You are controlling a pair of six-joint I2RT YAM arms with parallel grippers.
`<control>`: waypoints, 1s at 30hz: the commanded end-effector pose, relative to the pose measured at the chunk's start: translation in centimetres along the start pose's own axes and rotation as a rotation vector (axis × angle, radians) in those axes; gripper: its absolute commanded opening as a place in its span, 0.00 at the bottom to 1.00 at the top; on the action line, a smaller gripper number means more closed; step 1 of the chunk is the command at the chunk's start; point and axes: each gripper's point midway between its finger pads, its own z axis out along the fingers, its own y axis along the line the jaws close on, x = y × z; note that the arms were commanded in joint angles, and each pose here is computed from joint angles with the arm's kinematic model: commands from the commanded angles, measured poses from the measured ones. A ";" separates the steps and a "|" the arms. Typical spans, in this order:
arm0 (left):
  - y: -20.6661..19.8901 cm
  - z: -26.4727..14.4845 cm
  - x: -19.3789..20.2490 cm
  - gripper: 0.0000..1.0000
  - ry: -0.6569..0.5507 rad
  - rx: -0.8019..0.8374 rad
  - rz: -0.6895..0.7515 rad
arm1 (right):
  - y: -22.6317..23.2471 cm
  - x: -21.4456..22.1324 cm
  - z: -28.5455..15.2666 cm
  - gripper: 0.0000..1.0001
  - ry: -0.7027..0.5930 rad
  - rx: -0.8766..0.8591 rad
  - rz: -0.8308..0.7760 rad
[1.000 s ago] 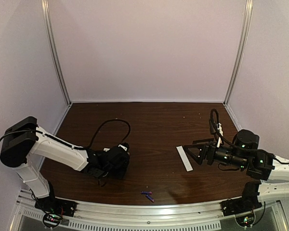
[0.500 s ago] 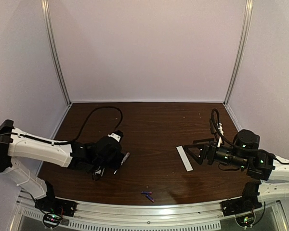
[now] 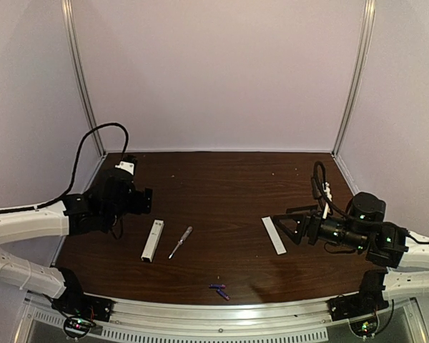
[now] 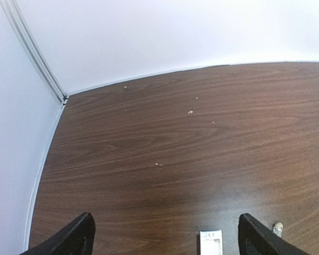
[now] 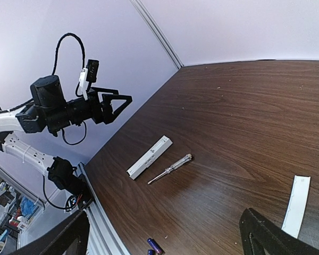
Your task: Unload the batteries from the remote control
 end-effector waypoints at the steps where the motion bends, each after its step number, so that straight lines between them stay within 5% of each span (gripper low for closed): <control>1: 3.1 0.6 -2.1 0.97 -0.077 -0.071 -0.027 | 0.1 0.5 0.1 1.00 0.013 -0.010 0.004; 11: 11.6 1.4 -4.8 0.97 -0.243 -0.333 -0.064 | -0.1 0.9 0.5 1.00 0.029 -0.001 0.004; 18: 17.9 2.9 -2.1 0.97 -0.309 -0.484 -0.120 | -1.1 0.8 0.6 1.00 0.022 0.050 0.001; 30: 18.6 8.7 1.5 0.95 -0.271 -0.437 0.008 | -1.7 1.0 1.1 1.00 0.028 0.079 -0.006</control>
